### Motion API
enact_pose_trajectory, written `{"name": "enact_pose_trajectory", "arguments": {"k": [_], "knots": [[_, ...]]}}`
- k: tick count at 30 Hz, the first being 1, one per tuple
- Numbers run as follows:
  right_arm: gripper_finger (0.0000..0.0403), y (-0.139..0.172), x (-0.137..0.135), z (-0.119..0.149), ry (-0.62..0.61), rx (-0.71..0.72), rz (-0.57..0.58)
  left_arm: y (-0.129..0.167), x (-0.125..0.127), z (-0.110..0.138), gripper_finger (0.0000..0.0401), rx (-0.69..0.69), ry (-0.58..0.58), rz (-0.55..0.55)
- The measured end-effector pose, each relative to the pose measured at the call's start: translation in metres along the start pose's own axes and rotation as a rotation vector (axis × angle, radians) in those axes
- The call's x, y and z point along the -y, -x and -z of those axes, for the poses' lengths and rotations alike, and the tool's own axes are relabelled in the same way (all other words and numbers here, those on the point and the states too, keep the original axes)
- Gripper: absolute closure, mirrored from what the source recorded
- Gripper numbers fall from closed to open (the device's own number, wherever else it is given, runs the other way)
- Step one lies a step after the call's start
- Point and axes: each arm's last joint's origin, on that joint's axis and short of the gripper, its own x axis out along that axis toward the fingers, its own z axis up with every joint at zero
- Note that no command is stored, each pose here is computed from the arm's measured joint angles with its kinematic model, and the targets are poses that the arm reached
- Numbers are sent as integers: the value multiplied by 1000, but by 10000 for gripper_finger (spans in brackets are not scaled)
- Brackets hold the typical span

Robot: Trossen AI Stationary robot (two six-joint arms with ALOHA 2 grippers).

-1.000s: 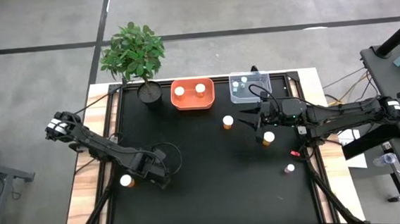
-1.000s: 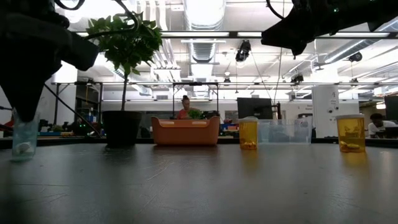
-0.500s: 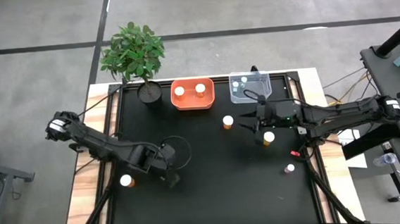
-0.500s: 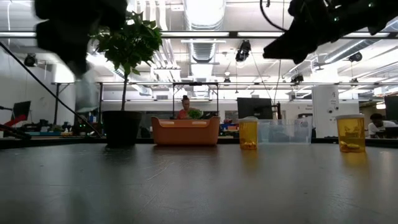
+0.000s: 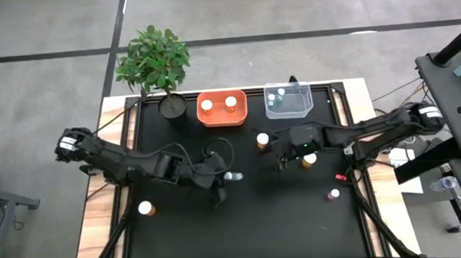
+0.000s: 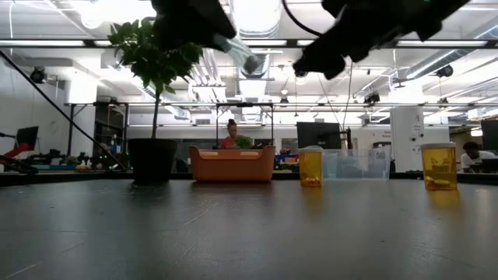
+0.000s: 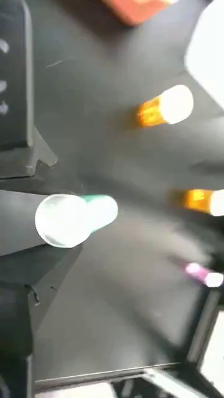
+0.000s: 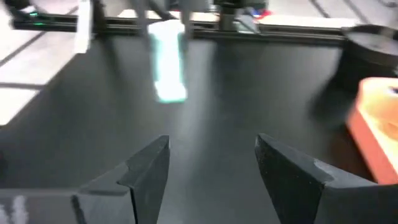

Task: Pick and place medicine bottles into bin by pill shape (circle, oval)
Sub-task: Put the blue pill bottle into the transparent bin

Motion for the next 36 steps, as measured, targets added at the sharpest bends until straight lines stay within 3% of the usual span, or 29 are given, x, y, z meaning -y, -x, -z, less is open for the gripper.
{"name": "enact_pose_trajectory", "arguments": {"k": [13, 23, 36], "knots": [[172, -39, 0, -8, -6, -51, -21, -2, -3, -5, 304, 77, -65, -35], [174, -49, -2, -13, -9, 40, -48, -15, -6, -2, 304, 55, -94, -69], [227, -55, -1, -7, 23, 18, -48, -27, -5, -2, 299, 67, -92, -70]]}}
